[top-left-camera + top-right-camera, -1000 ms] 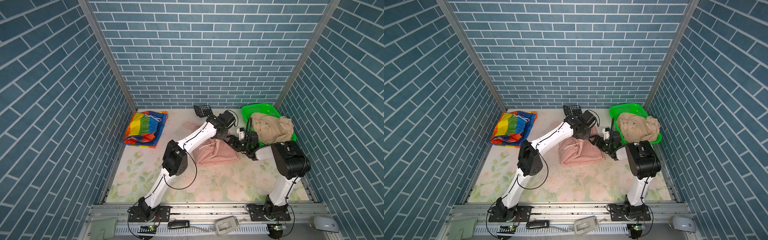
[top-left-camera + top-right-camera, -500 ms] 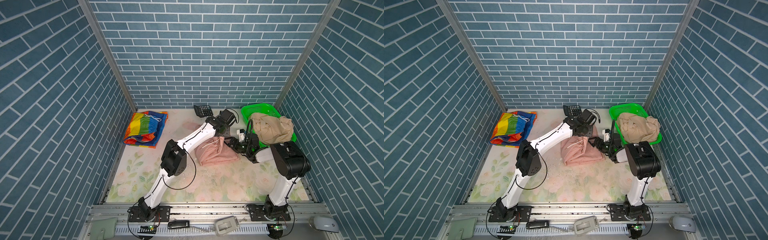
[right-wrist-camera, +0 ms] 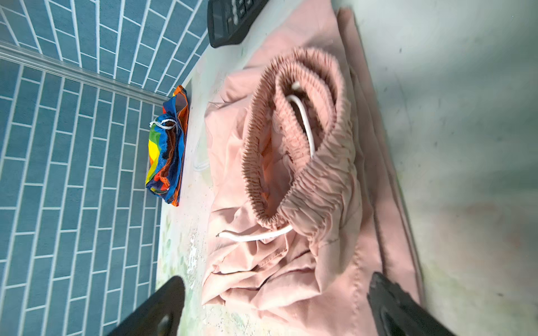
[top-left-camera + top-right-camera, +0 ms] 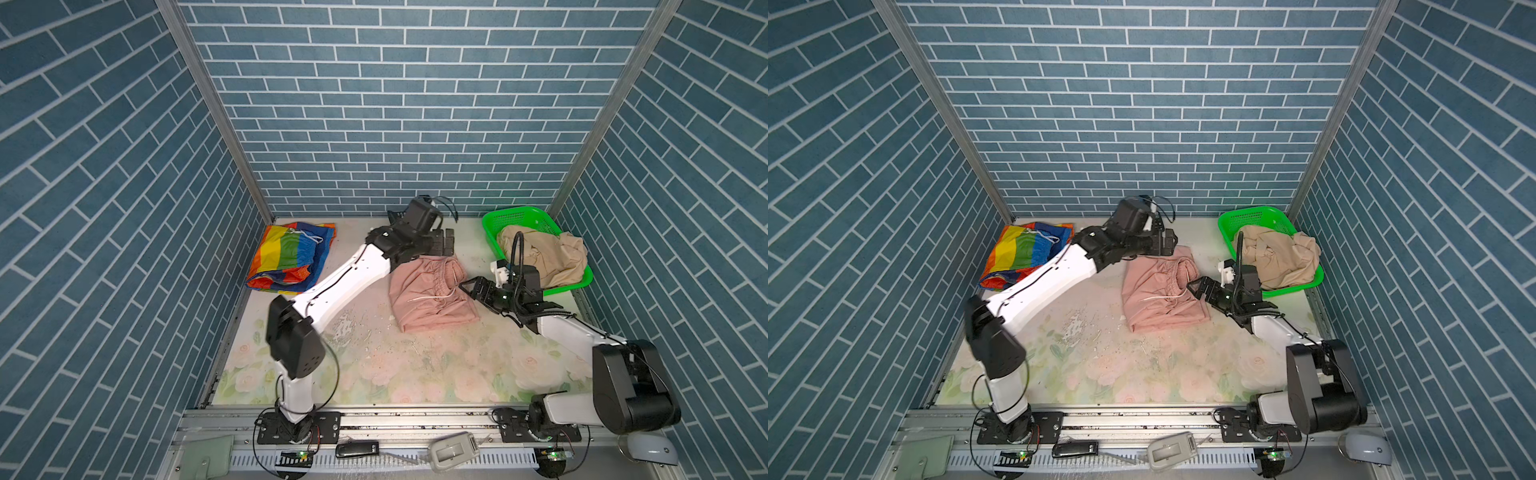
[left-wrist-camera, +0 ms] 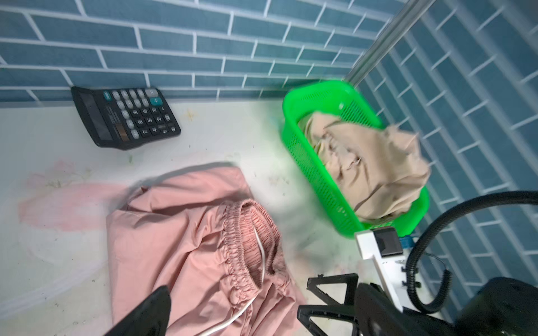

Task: Fold and stack the shorts

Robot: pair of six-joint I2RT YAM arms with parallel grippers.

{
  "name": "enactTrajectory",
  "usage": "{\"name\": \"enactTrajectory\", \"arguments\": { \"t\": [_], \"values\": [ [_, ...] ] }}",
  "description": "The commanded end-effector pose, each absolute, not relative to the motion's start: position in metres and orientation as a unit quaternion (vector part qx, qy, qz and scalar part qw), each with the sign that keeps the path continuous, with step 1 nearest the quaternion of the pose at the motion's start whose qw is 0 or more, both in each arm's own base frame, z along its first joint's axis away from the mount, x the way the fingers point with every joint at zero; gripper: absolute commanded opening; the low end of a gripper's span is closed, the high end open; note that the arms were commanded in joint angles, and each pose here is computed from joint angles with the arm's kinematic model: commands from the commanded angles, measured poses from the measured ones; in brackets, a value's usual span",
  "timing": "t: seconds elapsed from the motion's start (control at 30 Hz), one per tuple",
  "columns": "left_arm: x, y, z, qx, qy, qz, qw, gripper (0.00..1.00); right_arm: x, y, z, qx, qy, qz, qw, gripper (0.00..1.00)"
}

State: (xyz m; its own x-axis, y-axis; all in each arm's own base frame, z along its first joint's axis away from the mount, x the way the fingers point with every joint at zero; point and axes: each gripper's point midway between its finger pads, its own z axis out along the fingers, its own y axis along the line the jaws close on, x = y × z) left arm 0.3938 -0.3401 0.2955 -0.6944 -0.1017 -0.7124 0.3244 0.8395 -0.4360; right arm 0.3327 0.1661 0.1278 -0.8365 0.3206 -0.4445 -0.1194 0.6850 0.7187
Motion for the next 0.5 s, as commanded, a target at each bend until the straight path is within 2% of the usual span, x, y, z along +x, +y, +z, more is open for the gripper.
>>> {"name": "enactTrajectory", "arguments": {
  "t": [0.0,0.1,0.23,0.47],
  "values": [
    [0.400,-0.338,0.255,0.019,0.871,-0.336,0.358,1.00,0.324,0.154,0.113,0.028,0.918,0.297,0.262,0.99],
    [0.406,-0.342,0.226,-0.014,0.861,-0.389,0.328,1.00,0.329,0.173,0.113,-0.010,0.928,0.269,0.257,0.99],
    [0.428,-0.348,0.203,-0.042,0.852,-0.428,0.298,1.00,0.336,0.199,0.119,-0.012,0.918,0.302,0.256,0.99],
    [0.456,-0.323,0.156,-0.050,0.899,-0.337,0.275,1.00,0.350,0.213,0.100,-0.058,0.943,0.228,0.237,0.98]
  ]
}}
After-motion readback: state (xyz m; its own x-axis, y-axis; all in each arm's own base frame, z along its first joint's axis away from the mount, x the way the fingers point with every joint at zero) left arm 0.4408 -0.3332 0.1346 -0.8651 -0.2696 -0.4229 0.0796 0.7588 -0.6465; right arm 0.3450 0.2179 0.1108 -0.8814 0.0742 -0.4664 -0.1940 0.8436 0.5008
